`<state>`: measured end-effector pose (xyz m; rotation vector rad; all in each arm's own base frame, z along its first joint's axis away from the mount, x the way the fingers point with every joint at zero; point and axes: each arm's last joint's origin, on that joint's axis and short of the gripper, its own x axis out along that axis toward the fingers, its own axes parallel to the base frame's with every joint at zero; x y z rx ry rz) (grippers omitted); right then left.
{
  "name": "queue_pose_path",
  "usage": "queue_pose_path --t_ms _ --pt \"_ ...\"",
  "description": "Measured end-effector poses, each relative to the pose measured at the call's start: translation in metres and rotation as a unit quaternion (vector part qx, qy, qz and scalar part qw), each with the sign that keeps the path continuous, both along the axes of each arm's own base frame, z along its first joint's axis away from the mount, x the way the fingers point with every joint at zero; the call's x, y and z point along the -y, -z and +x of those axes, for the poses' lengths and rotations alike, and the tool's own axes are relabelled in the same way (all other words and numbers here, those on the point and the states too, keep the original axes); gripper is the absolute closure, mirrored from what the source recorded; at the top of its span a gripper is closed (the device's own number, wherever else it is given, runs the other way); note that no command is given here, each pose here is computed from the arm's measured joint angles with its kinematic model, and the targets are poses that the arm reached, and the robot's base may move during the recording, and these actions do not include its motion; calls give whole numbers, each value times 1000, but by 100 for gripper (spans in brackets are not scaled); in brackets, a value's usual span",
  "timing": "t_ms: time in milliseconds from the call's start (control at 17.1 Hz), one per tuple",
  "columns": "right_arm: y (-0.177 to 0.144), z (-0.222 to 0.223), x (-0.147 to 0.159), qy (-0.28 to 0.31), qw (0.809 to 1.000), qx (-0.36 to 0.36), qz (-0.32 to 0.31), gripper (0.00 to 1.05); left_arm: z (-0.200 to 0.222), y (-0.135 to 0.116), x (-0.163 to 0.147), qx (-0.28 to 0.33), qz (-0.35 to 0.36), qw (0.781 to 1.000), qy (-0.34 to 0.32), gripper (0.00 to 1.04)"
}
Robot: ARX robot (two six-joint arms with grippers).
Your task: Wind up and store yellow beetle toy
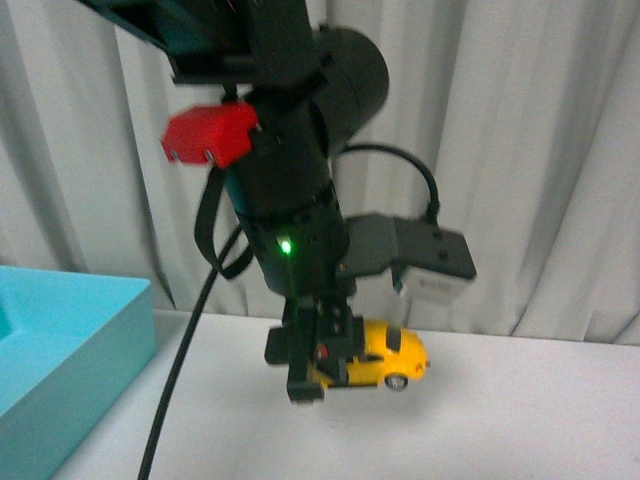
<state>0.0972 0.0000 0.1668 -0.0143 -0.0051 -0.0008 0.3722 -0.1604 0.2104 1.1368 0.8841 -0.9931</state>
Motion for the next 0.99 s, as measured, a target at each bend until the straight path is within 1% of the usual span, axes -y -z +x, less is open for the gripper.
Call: queue_pose_path --t_ms 58,175,234,292,351,409,585,643,760,818,877,994 --pt "0 0 0 0 1000 0 0 7 2 -12 -13 9 -17 999 -26 66" --pt "0 0 0 0 1000 0 0 7 12 -37 -56 42 -68 991 -106 66" --pt "0 0 0 0 1000 0 0 7 15 -51 -86 65 -82 981 -163 66" --pt "0 0 0 0 1000 0 0 7 14 -64 -119 90 -82 968 -221 66" --pt "0 0 0 0 1000 0 0 7 12 -69 -137 97 -83 959 -254 66" --pt "0 0 0 0 1000 0 0 7 5 -72 -164 100 -76 946 -299 66" --pt "0 0 0 0 1000 0 0 7 -5 -62 -217 89 -68 913 -392 66" --pt "0 0 0 0 1000 0 0 7 -13 -52 -242 77 -65 893 -438 66" --pt "0 0 0 0 1000 0 0 7 -21 -43 -268 78 -60 863 -495 66" --pt "0 0 0 0 1000 0 0 7 -22 -39 -275 79 -58 853 -512 66" --pt "0 0 0 0 1000 0 0 7 -23 -30 -284 80 -52 837 -538 66" --pt "0 0 0 0 1000 0 0 7 -20 -3 -289 60 -46 820 -568 66"
